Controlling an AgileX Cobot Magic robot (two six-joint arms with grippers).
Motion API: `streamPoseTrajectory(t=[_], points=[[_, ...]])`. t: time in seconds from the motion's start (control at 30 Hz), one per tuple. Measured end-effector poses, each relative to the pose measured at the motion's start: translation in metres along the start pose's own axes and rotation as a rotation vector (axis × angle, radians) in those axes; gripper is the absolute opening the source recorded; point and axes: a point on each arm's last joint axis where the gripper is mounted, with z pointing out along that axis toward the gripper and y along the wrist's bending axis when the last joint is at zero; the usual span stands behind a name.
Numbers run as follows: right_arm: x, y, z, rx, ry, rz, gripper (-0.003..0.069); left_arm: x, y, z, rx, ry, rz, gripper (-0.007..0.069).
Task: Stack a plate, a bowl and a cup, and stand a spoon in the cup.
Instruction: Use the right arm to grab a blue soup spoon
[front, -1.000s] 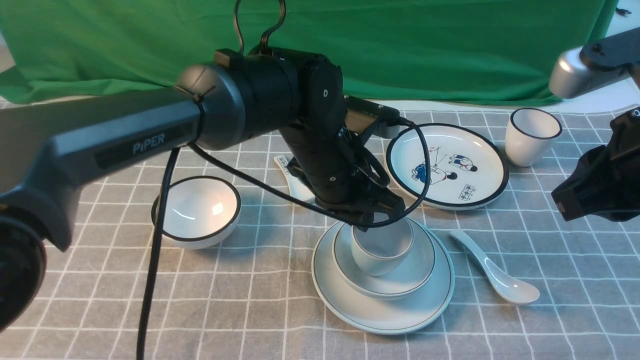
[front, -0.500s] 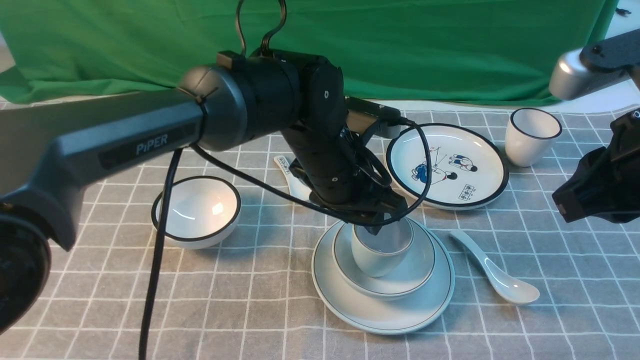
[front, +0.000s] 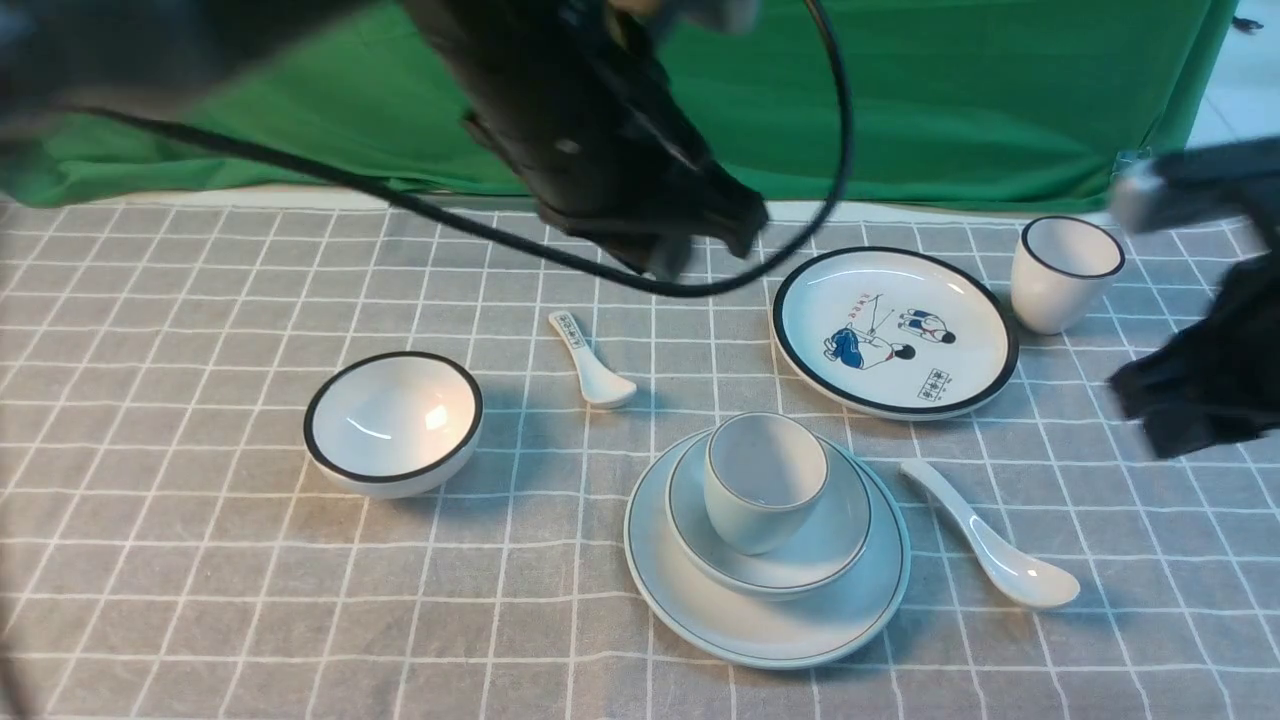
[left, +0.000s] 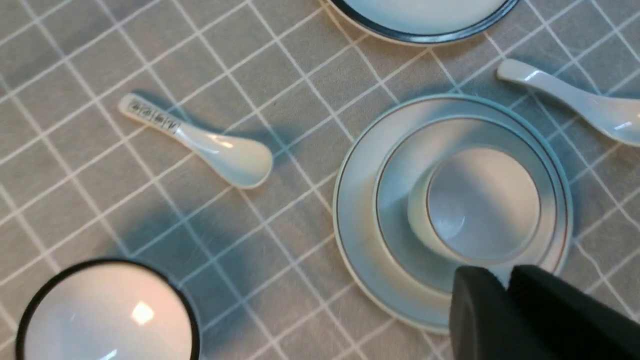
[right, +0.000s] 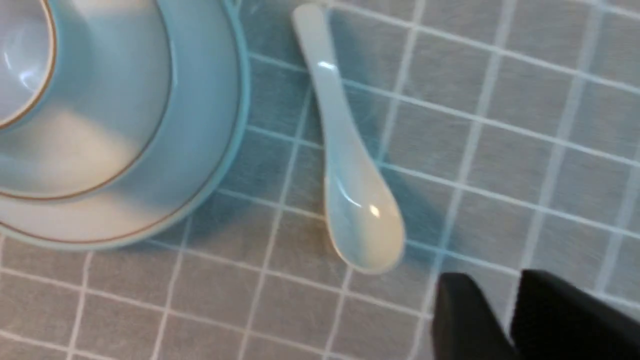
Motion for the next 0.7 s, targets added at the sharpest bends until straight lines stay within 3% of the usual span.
streamPoseTrajectory(t=[0.13,0.2,0.4,0.7], points=[[-0.021,0.012,0.047,-0.02,0.051,-0.052,0.0439,0.036,-0.002,-0.02,0.013,0.006,-0.028,0.0005],[-0.03,0.017,0.061,-0.024,0.051,-0.072,0.048,0.057,-0.002,-0.022,0.016,0.002,-0.044,0.0005],[-0.05,0.024,0.099,-0.029,0.047,-0.108,0.0503,0.106,-0.002,-0.028,0.007,-0.036,-0.111,0.0005],[-0.055,0.024,0.136,-0.029,0.067,-0.108,0.0492,0.137,0.004,-0.049,-0.063,-0.083,-0.165,0.0008]])
